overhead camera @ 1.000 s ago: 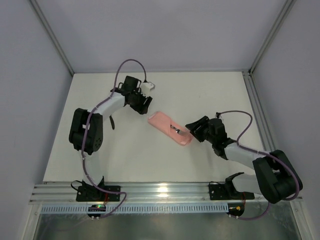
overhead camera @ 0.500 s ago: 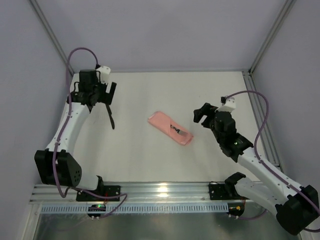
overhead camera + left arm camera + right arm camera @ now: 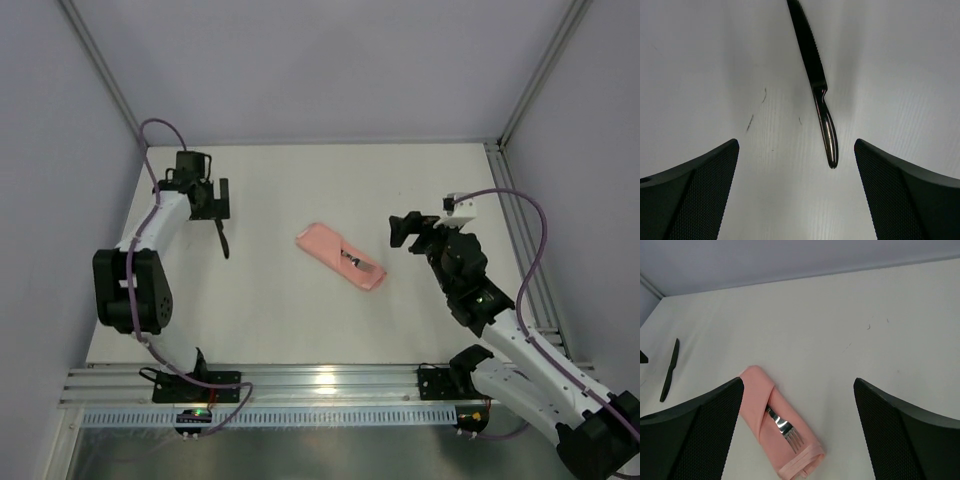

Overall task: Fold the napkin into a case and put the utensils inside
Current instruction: Pick up the knife from the corner of the board.

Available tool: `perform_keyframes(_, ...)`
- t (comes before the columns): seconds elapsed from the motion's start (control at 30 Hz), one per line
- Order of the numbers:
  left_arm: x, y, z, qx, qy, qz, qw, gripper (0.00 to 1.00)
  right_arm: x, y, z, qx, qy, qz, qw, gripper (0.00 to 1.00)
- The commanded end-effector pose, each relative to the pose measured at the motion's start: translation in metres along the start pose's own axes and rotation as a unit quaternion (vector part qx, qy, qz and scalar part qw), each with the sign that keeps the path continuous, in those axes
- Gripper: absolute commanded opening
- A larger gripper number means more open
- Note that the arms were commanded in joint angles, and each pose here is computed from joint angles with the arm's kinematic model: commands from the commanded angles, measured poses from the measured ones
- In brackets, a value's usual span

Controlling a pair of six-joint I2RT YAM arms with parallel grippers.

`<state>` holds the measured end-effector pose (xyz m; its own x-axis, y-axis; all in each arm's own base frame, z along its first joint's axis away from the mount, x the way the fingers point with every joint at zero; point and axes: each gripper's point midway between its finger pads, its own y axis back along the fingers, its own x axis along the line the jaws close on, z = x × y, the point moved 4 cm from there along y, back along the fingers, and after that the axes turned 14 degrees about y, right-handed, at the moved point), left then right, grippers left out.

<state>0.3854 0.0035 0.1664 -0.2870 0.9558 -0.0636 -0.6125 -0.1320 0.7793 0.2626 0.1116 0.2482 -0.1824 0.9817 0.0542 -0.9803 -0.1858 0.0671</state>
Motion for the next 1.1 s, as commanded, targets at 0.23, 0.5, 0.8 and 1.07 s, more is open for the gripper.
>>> perform_keyframes(0.23,-0.022,-0.050,-0.036,0.073,-0.026,0.048,0.996,0.99,0.028,-0.010,-0.032,0.091,-0.004,0.072,0.993,0.83)
perform_keyframes(0.5,-0.023,-0.082,-0.063,0.152,-0.036,0.061,0.986,0.83,0.028,-0.001,-0.027,0.081,-0.010,0.079,0.994,0.80)
perform_keyframes(0.8,-0.022,-0.102,-0.089,0.239,-0.008,0.037,0.970,0.35,0.020,0.011,-0.014,0.055,-0.018,0.065,0.996,0.77)
perform_keyframes(1.07,-0.009,-0.099,-0.108,0.249,-0.062,0.029,0.966,0.00,0.010,0.028,0.003,0.024,-0.017,0.052,0.998,0.77)
